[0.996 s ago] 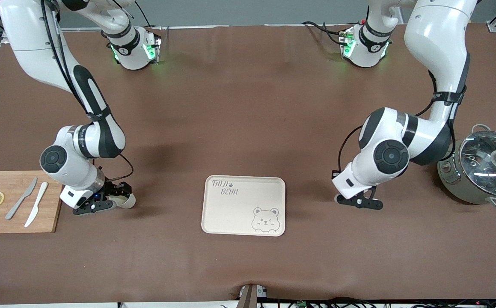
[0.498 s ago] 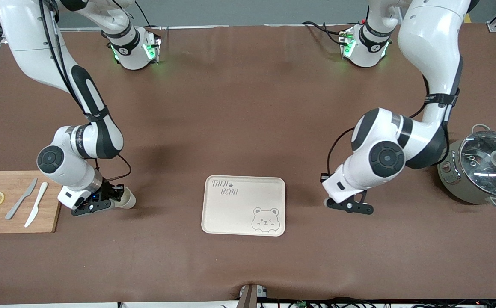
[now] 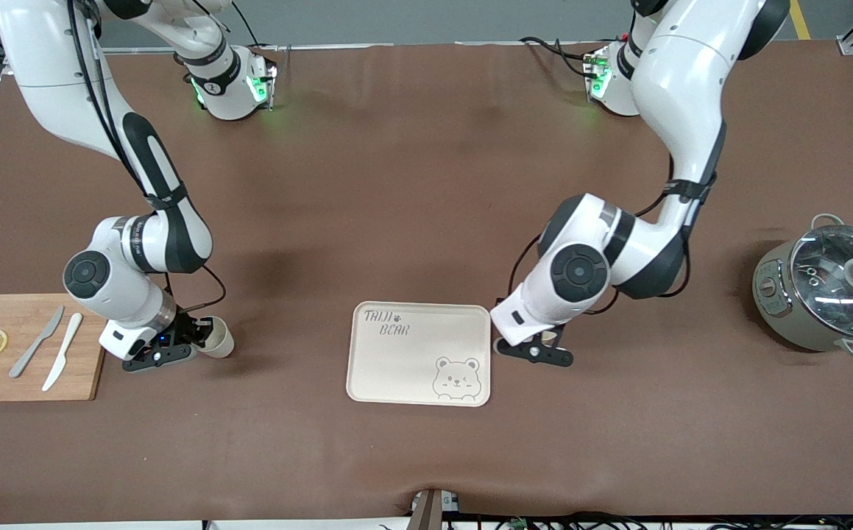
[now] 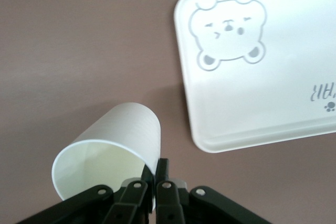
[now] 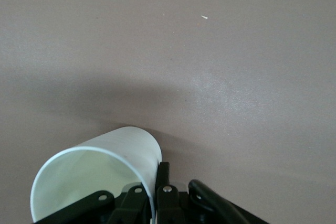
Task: Place white IKEA cup upright on tray with both arms
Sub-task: 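Turn the cup upright and lower it onto the tray with the left gripper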
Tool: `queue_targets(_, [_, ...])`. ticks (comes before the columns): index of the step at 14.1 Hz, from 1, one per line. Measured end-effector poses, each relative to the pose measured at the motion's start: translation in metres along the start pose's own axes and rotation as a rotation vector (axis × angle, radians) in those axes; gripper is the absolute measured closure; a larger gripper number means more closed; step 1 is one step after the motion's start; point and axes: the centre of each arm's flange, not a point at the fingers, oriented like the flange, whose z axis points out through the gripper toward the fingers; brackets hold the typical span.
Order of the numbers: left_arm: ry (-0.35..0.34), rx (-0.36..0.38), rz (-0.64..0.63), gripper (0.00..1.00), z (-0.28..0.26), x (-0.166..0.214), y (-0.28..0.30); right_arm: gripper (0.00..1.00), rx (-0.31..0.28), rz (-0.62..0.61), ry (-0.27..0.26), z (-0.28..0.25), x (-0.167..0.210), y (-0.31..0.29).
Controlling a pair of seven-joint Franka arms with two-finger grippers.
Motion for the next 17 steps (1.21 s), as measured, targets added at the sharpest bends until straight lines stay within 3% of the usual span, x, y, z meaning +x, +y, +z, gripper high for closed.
queue_targets(11, [0.035,-0.007,-0.011,0.96,0.039,-0.009,0.099,0.97,0.054,0.033,-0.048,-0.023,0.018,-0.001])
queue_targets(17, [0.064,0.000,-0.013,0.96,0.069,-0.003,0.102,0.97,0.067,0.051,-0.058,-0.043,0.029,0.011])
